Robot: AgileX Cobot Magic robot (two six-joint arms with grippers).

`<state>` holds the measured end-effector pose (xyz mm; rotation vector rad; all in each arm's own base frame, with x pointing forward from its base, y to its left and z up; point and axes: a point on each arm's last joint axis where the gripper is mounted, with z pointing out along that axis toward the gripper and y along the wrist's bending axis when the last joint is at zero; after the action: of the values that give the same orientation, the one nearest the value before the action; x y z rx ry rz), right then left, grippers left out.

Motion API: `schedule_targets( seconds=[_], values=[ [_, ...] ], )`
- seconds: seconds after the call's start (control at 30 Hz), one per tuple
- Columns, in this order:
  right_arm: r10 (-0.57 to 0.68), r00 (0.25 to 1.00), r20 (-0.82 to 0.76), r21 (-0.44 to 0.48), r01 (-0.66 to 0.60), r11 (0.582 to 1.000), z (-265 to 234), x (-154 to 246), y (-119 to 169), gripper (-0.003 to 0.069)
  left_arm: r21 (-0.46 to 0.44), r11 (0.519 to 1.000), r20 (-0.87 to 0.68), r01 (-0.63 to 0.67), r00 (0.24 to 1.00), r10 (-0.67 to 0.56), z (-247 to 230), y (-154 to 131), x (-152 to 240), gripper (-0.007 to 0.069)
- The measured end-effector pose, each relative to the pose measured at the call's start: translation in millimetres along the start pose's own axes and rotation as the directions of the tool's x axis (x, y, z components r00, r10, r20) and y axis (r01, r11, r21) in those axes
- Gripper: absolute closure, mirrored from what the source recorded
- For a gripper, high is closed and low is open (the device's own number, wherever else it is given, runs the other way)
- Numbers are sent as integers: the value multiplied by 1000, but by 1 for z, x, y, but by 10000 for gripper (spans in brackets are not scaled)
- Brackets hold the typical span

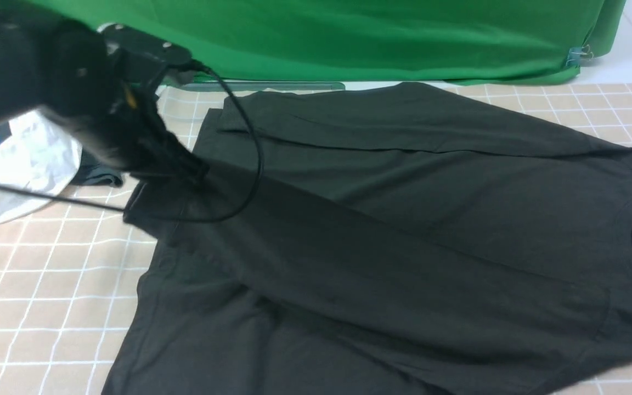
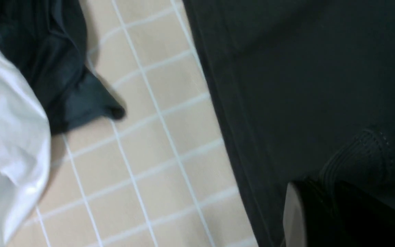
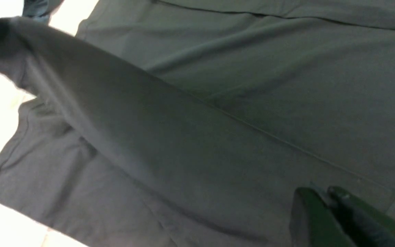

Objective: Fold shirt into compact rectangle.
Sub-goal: 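Fold the left side of the black T-shirt inward over its body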

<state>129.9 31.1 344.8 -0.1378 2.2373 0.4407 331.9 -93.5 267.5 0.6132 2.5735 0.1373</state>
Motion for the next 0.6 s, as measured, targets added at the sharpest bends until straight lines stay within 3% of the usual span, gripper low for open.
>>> schedule_targets(
  seconds=[0.43,0.6],
  values=[
    [3,1000,-3,-1,-3,1000,0,0,0,558,-47,997,-83,-53,995,49,70,0,-18,586],
    [44,993,-112,-19,-46,999,7,4,-1,528,-74,994,-36,-78,996,75,75,2,-26,454]
  ],
)
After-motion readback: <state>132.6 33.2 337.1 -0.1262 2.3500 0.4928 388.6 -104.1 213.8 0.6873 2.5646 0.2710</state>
